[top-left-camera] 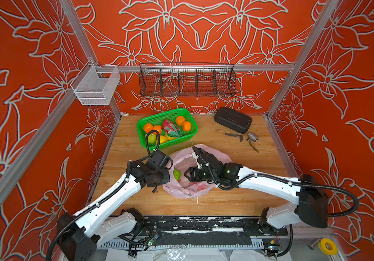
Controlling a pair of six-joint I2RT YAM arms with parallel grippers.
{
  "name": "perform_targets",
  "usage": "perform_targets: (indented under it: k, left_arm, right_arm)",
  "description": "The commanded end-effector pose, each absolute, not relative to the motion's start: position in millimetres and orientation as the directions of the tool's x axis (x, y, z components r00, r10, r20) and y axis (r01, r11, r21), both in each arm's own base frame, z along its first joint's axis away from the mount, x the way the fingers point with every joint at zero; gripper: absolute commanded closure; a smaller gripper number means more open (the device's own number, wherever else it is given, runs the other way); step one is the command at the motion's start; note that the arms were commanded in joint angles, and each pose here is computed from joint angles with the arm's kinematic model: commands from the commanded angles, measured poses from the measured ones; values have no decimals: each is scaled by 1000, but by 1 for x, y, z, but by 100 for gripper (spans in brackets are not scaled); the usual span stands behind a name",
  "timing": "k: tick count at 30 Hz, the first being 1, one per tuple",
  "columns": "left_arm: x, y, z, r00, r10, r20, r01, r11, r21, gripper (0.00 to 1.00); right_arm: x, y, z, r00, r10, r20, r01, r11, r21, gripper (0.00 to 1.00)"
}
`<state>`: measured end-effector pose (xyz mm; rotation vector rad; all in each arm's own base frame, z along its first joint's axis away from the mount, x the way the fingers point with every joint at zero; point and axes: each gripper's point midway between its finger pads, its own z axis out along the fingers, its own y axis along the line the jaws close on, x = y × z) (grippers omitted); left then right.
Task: Untie the knot of the plastic bag and take out the fruit
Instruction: 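Move the left gripper to the bag rim while the right gripper reaches inside, then grasp the green chayote inside the bag with the right gripper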
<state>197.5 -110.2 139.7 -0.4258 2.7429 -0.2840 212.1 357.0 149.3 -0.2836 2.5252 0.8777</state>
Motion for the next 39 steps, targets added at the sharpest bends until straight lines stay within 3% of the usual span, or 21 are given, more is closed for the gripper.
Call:
perform_targets:
  k: [1,7,19,27,39]
  left_arm:
    - [183,-86,128,-855,-403,-326,-353,913,-203,78]
    - [173,-74,109,-825,-453,-337,-402,890,-213,78]
    - [163,-63,89,-787,-517,-337,-462,856,-232,78]
    - [163,-65,86,-786,-523,-329,-463,852,-246,78]
    - [163,-67,84,-788,-524,-323,-460,850,-257,78]
  right_arm:
    - [220,377,153,-855,-58,-515,-366,772,520,39]
    - [229,400,144,-821,-154,-549,-451,764,461,39]
    - [233,449,117,-783,-229,-579,-539,714,447,28]
    - [236,474,97,-785,-248,-568,-545,713,442,6]
    - [244,491,60,-811,-250,-530,-514,738,438,3]
